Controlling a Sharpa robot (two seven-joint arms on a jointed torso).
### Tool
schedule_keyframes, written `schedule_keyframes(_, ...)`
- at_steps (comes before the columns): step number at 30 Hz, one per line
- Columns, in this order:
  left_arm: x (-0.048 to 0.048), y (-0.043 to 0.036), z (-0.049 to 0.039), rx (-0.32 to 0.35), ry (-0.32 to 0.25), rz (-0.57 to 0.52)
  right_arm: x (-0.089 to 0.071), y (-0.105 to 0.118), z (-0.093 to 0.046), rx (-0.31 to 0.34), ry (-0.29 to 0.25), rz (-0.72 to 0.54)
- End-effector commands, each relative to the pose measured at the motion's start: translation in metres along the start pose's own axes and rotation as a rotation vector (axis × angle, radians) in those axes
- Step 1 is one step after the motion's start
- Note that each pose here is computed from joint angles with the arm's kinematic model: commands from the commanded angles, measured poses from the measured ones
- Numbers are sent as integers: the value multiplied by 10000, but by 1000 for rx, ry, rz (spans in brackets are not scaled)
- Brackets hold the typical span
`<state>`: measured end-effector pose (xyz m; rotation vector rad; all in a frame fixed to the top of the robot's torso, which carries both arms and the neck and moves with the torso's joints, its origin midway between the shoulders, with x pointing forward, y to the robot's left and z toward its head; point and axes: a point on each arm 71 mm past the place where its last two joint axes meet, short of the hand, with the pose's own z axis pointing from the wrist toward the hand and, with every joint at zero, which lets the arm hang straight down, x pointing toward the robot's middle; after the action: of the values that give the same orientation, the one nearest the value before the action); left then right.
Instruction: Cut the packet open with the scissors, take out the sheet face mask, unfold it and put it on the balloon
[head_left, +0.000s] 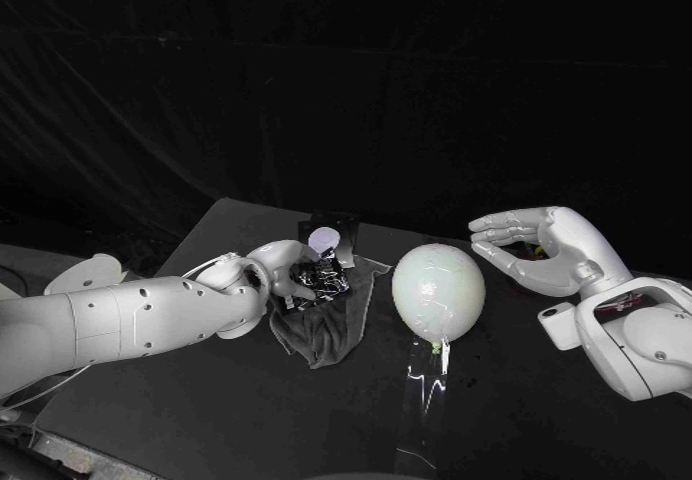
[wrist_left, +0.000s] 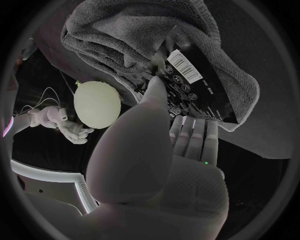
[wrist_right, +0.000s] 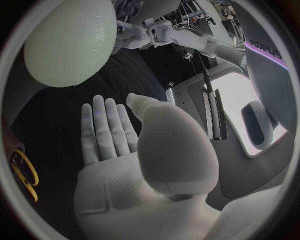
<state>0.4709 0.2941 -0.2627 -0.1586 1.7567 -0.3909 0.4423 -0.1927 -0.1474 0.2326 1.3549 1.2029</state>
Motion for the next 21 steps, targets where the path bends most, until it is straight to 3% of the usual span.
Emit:
schedule_keyframes(1, 64, 3, -8, -1, 41, 14, 14, 8, -3, -4, 14, 4)
schedule_keyframes(21, 50, -2, -1, 33, 25, 8, 20, 12, -7, -3, 17, 6)
